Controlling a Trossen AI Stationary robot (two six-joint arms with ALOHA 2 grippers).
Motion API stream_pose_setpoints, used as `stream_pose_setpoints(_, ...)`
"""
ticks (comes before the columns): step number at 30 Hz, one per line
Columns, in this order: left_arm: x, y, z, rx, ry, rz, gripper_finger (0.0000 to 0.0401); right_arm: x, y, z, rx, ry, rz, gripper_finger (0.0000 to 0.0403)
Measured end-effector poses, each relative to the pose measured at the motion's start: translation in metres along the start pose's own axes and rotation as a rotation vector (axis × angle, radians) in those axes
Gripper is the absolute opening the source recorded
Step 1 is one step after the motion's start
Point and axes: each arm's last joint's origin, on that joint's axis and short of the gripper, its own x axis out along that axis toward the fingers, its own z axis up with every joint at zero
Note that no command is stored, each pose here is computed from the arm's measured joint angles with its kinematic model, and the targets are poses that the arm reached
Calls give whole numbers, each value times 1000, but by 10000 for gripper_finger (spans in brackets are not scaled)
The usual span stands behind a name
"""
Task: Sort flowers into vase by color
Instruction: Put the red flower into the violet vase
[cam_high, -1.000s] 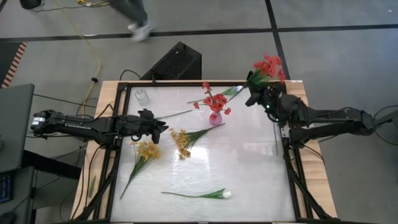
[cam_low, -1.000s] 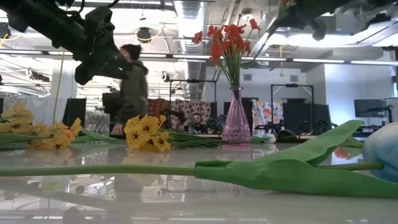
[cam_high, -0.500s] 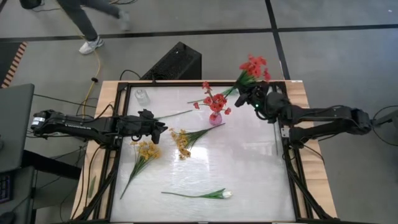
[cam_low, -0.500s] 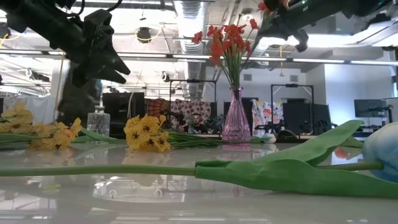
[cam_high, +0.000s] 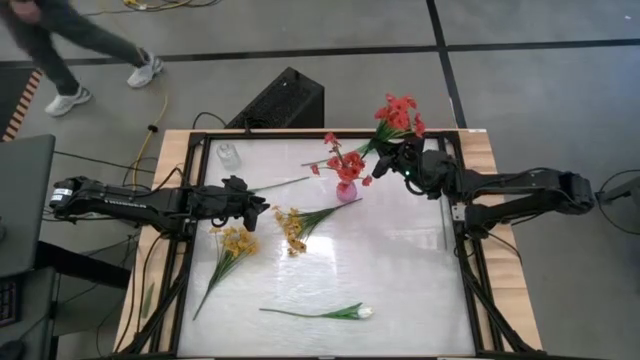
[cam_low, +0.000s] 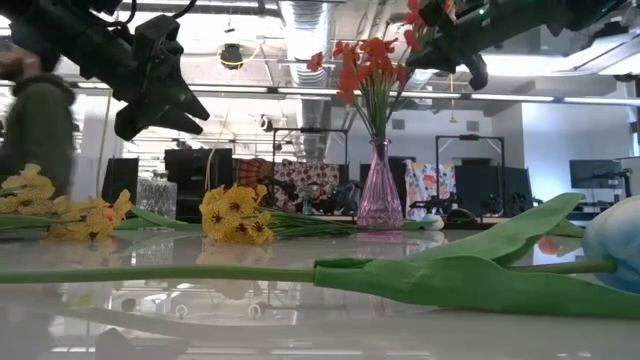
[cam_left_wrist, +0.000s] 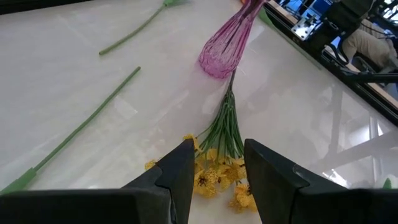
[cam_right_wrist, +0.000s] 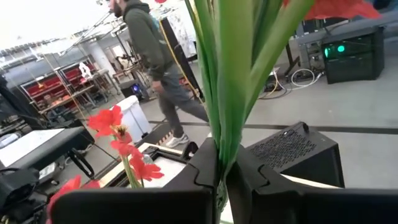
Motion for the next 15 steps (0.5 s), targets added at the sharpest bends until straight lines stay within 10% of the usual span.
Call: stream_pose_setpoints(15,0,1,-2,7,17,11,128,7,2,-14,-81,80,41,42)
